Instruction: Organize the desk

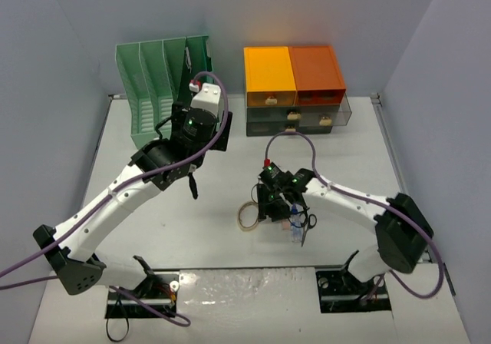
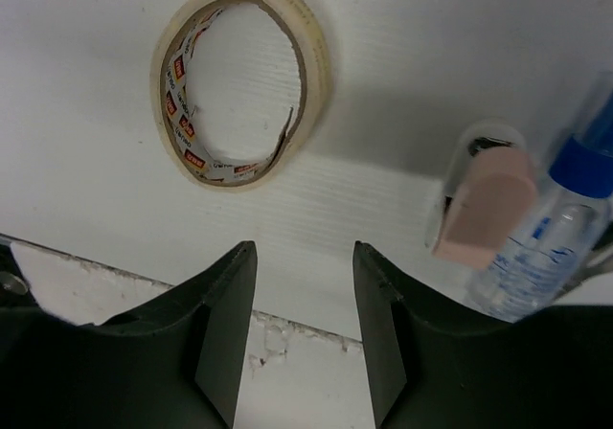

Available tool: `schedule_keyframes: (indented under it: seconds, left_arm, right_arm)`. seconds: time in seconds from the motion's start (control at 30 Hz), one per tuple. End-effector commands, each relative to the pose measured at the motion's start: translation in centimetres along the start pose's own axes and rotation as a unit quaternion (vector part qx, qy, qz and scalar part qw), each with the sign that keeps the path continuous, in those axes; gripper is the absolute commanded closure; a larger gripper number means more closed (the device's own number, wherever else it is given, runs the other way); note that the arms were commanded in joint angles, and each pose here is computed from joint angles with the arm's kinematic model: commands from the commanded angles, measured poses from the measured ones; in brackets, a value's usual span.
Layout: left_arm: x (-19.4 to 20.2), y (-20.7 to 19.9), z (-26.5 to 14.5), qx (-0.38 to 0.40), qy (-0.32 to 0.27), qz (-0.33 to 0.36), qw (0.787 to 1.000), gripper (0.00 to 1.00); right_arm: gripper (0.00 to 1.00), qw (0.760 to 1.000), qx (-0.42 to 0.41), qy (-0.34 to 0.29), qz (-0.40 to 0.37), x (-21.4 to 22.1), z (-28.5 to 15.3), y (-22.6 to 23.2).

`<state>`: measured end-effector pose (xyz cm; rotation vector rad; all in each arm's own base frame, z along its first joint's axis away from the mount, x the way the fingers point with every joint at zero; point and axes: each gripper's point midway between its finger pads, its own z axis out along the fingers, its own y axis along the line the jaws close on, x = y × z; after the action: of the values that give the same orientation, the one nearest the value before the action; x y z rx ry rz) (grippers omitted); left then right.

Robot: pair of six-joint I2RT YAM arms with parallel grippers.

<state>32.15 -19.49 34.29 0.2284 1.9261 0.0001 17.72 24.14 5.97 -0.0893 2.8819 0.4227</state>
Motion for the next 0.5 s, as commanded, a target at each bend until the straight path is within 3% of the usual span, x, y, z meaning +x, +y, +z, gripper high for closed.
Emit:
schedule_keyframes:
  seconds: [0.0,0.27,0.37,0.47]
  left_arm:
    - [-3.2,1.8,-2.2,-0.005,-0.050,-0.043,0.998,0.18]
    - [-3.2,2.5,-2.7,-0.002,-0.052,-0.040,0.998,0.18]
    - [-3.3,2.7,-2.8,-0.003,-0.053,-0.035,0.998,0.18]
    - [-3.5,3.1,-2.9,-0.005,-0.055,-0.030,0.998,0.18]
  right_arm:
    - [0.58,0.998,-0.010,-0.046,0.037,-2.7,2.7,2.6]
    - [0.60,0.995,0.014,-0.084,0.059,-6.0,5.7,3.7]
    - [0.71,0.994,0.025,-0.082,0.062,-6.3,6.9,3.8]
    - [0.93,0.994,0.029,-0.085,0.065,-6.4,7.1,4.0]
